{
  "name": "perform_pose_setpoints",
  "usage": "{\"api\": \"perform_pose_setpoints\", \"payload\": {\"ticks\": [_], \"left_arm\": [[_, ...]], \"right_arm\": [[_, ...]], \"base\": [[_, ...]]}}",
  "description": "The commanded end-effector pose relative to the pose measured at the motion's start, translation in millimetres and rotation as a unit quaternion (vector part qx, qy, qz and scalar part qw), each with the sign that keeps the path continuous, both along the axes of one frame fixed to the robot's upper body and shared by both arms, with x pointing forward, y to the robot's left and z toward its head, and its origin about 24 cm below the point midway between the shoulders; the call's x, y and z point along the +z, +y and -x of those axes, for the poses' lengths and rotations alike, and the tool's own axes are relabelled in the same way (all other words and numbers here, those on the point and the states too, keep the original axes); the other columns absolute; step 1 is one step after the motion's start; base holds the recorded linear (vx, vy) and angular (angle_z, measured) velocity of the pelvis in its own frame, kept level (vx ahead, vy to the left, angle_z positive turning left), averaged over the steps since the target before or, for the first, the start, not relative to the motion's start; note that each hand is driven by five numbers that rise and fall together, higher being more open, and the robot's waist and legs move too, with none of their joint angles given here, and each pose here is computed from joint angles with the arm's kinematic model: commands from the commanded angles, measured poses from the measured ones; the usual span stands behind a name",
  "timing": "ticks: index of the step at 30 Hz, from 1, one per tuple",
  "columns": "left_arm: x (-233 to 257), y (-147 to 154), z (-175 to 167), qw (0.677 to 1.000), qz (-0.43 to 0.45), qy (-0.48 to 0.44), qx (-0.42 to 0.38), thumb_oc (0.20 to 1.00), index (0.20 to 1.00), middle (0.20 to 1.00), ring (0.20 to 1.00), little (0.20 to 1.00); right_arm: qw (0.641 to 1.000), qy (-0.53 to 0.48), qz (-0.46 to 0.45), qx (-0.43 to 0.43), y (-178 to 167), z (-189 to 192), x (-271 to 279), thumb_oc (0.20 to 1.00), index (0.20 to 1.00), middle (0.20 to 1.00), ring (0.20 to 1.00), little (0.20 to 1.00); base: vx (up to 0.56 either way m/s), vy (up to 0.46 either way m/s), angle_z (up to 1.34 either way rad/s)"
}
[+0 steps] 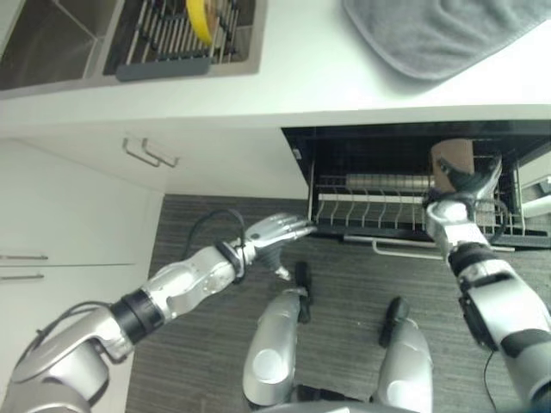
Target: Place the dishes in the dishwasher.
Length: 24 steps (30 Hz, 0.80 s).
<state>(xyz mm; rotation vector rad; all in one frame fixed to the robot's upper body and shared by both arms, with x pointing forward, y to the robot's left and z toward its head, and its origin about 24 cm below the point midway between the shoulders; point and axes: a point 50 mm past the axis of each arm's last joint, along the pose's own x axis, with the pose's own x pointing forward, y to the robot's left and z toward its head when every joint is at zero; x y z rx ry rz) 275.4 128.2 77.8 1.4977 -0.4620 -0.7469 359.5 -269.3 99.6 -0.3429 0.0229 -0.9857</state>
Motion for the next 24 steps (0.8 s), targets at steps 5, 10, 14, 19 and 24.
{"api": "perform_pose_setpoints", "payload": {"ticks": [5,10,14,19,24], "left_arm": [[-19.6,-8.8,22.2,0.999,0.036,0.008,-0.027,1.0,1.0,1.0,1.0,1.0],[-36.1,-4.2,30.5,0.999,0.036,0.034,-0.008,1.0,1.0,1.0,1.0,1.0],[-48.7,-5.6,35.5,0.997,0.054,0.044,0.023,1.0,1.0,1.0,1.0,1.0],[-44.6,6.9,34.1,0.99,0.115,0.022,0.078,1.0,1.0,1.0,1.0,1.0],[-23.8,30.0,25.3,0.975,0.179,-0.02,0.133,1.0,1.0,1.0,1.0,1.0]], "right_arm": [[0.998,-0.031,0.048,-0.018,-6.2,16.0,-8.1,1.0,1.0,1.0,1.0,1.0],[0.997,-0.063,-0.035,-0.02,-2.8,29.4,-29.8,1.0,1.0,1.0,1.0,1.0],[0.989,-0.101,-0.109,0.025,9.1,49.5,-61.0,1.0,1.0,1.0,1.0,1.0],[0.975,-0.133,-0.131,0.121,25.0,74.5,-74.7,1.0,1.0,1.0,1.0,1.0],[0.953,-0.17,-0.172,0.185,34.5,85.3,-64.6,1.0,1.0,1.0,1.0,1.0]], "base": [[0.04,0.018,0.0],[0.05,-0.004,0.0],[0.06,-0.01,-0.1],[0.06,-0.032,-0.03],[0.02,-0.036,-0.04]]}}
